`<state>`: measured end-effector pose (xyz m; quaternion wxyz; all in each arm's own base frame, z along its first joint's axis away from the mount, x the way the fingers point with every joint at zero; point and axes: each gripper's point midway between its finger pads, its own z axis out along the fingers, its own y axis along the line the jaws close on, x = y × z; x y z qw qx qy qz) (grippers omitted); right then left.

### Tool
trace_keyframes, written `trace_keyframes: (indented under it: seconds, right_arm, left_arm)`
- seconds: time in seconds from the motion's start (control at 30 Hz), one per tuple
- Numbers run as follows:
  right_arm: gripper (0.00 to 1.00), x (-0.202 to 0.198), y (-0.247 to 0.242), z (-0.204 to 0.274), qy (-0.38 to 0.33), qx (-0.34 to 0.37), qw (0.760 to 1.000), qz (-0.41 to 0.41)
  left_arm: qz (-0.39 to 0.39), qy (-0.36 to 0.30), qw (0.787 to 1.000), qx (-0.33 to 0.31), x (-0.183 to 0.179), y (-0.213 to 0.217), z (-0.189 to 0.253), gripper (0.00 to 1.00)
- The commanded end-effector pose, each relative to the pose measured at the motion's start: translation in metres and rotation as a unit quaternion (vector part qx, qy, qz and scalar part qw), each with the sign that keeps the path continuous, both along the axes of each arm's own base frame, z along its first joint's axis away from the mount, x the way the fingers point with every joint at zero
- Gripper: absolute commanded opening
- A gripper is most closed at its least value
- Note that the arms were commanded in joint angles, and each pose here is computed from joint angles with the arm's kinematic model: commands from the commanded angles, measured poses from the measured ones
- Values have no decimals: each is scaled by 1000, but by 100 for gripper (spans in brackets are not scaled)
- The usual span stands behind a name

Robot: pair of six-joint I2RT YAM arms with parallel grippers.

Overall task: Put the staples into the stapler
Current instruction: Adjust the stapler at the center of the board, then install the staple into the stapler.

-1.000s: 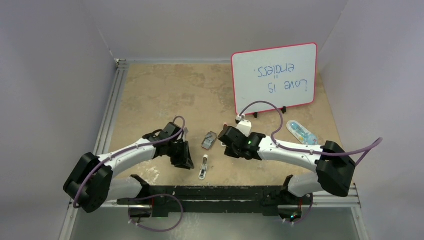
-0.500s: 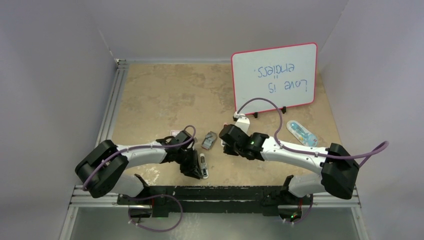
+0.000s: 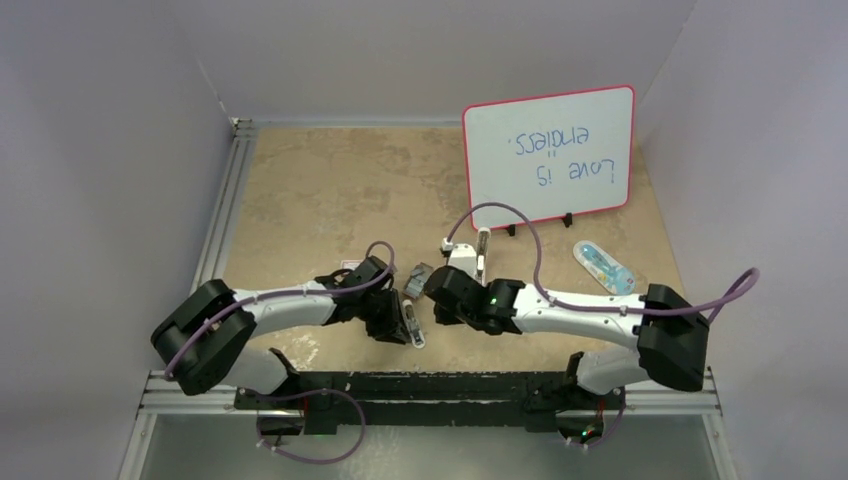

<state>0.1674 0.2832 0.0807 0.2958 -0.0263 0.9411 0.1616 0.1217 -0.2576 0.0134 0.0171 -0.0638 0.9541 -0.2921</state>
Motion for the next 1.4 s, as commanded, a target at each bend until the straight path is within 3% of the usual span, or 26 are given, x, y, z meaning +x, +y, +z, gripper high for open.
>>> trace_keyframes:
  seconds: [0.0, 0.13, 0.3, 0.5, 0.77, 1.37]
  right_arm:
    - [19, -10, 24, 5, -22, -3, 999, 46]
    - [19, -22, 40, 5, -33, -20, 996, 81]
    - [17, -31, 55, 3, -71, -56, 988, 129]
    - [17, -34, 61, -3, -84, -76, 983, 148]
    - [15, -30, 57, -17, -89, -99, 981, 143]
    - [14, -30, 68, -25, -93, -104, 975, 171]
  left_arm:
    - [43, -45, 996, 66, 12, 29, -2, 16]
    - [89, -116, 983, 110, 33, 54, 23, 17]
    - [151, -228, 949, 159, 75, 80, 85, 21]
    - [190, -313, 917, 159, 99, 96, 149, 23]
    - [208, -339, 903, 163, 103, 107, 174, 25]
    - [204, -330, 905, 176, 103, 108, 165, 26]
